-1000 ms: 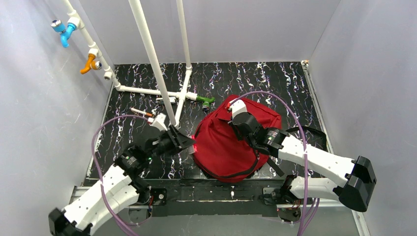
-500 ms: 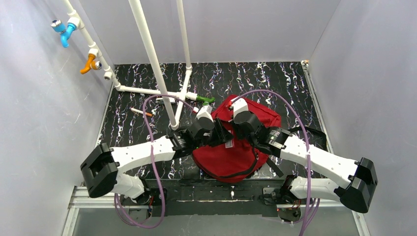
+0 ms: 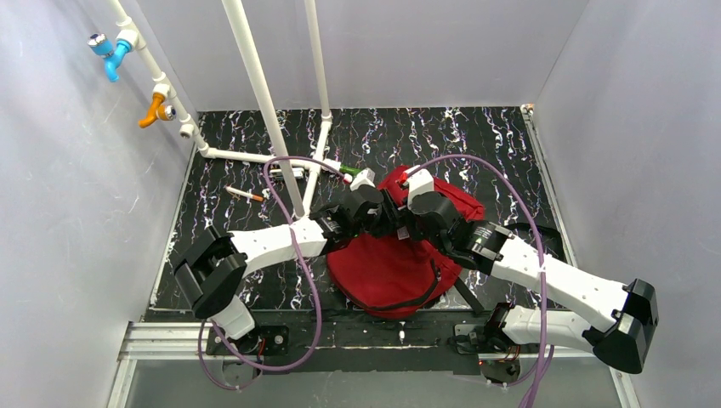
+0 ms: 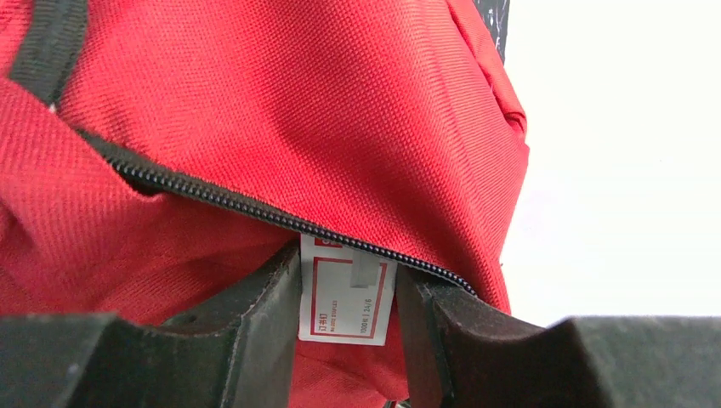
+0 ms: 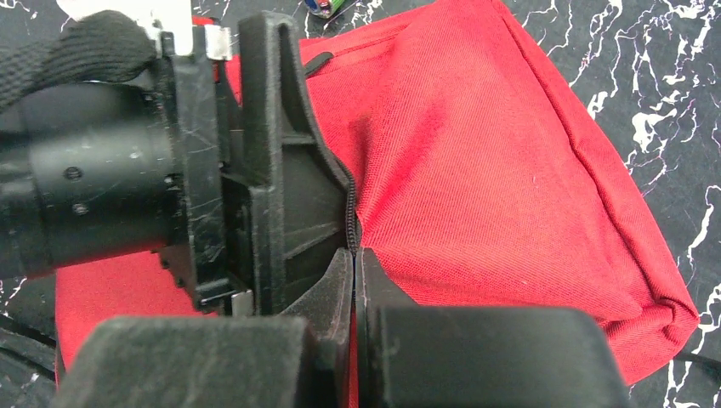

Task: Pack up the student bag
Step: Place the stationery in the student bag.

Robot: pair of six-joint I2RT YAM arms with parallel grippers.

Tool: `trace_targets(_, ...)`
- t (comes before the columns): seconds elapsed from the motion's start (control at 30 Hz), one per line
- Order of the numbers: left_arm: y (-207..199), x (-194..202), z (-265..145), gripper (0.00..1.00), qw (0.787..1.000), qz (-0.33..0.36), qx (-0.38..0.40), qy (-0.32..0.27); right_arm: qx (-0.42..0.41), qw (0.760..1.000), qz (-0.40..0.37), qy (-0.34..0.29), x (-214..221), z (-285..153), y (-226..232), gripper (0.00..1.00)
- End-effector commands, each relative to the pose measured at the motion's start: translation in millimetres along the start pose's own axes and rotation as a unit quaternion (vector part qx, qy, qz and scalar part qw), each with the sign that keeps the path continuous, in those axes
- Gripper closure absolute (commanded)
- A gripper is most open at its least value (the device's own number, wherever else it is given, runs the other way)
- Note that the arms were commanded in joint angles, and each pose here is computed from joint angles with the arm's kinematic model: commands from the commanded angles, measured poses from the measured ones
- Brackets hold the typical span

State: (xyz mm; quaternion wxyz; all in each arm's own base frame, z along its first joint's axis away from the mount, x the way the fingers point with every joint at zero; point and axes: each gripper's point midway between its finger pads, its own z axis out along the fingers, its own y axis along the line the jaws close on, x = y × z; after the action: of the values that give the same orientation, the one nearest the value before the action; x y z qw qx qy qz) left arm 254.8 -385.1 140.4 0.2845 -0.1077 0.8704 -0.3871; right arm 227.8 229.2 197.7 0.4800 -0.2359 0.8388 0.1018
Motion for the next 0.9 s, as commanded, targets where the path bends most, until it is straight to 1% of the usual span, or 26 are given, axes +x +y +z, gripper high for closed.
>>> trace_targets(0.0, -35, -20, 5, 0.66, 0.999, -0.021, 0.043, -0.014, -0.030, 0.997, 0.038, -0.060, -36, -11, 12, 0.99)
trace_targets(0.23, -42, -40, 27, 0.64, 0.998, -0.040, 0.042, -0.037, -0.028, 0.997, 0.037, -0.057, -33, -11, 11, 0.99)
trace_targets(0.33, -48, -46, 34, 0.59, 0.996, -0.057, 0.044, -0.047, -0.027, 0.997, 0.038, -0.055, -31, -10, 11, 0.99)
trace_targets(0.43, -54, -49, 37, 0.59, 0.995, -0.071, 0.055, -0.048, -0.023, 0.997, 0.040, -0.055, -31, -10, 9, 0.99)
trace_targets(0.57, -50, -55, 28, 0.59, 0.988, -0.124, 0.066, -0.056, -0.012, 0.997, 0.035, -0.073, -39, -17, 1, 0.99)
trace_targets(0.67, -49, -58, 21, 0.59, 0.983, -0.155, 0.079, -0.057, -0.004, 0.998, 0.027, -0.065, -34, -14, -1, 0.99)
trace_targets(0.87, -66, -67, 16, 0.57, 0.956, -0.243, 0.152, -0.054, -0.011, 0.998, 0.027, -0.047, -23, -10, 3, 0.99)
